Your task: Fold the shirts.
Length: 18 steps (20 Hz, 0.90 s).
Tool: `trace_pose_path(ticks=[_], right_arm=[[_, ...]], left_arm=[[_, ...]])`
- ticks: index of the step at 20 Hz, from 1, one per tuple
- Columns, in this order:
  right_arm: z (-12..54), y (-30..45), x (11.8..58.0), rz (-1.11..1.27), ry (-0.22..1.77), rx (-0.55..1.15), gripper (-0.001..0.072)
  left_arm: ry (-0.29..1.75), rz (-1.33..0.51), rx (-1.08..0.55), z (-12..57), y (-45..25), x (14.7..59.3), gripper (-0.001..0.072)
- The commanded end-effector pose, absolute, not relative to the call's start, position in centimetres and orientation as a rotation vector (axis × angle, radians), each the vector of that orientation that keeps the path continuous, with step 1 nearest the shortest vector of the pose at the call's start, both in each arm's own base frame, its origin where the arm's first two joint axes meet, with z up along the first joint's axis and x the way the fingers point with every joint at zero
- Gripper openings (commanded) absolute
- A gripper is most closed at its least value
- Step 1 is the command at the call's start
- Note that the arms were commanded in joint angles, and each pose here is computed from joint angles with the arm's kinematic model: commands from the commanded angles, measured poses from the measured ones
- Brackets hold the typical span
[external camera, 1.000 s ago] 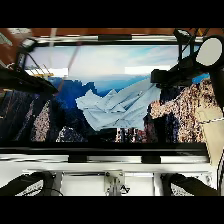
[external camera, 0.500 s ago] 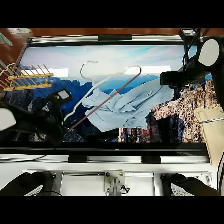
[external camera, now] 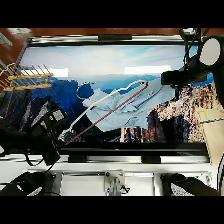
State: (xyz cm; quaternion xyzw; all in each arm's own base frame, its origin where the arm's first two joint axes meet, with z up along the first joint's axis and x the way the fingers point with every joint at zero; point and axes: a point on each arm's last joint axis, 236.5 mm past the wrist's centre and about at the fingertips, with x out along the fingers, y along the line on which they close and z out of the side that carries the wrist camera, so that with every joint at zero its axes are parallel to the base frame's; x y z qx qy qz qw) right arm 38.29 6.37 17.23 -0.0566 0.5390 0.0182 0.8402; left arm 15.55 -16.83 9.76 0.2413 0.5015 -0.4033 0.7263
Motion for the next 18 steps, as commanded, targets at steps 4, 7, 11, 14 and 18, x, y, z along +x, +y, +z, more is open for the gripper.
trace_pose_path(ticks=[4,7,11,14,18], right_arm=[[20.9,8.1,38.6,0.106,1.051,-0.066,0.0078],[21.3,8.5,38.5,0.124,1.047,-0.055,0.0078],[21.1,9.2,38.1,0.152,1.065,-0.043,0.0078],[20.7,9.0,37.3,0.165,1.101,-0.076,0.0078],[20.6,7.8,37.3,0.127,1.107,-0.113,0.0078]], left_arm=[[1.026,-0.951,0.522,8.8,-19.7,17.2,0.0044],[1.040,-0.956,0.600,7.4,-19.9,18.0,0.0044],[1.013,-0.940,0.613,6.3,-21.0,20.2,0.0044],[0.998,-0.877,0.618,6.5,-20.1,21.7,0.0044],[0.999,-0.884,0.639,7.8,-18.7,20.8,0.0045]])
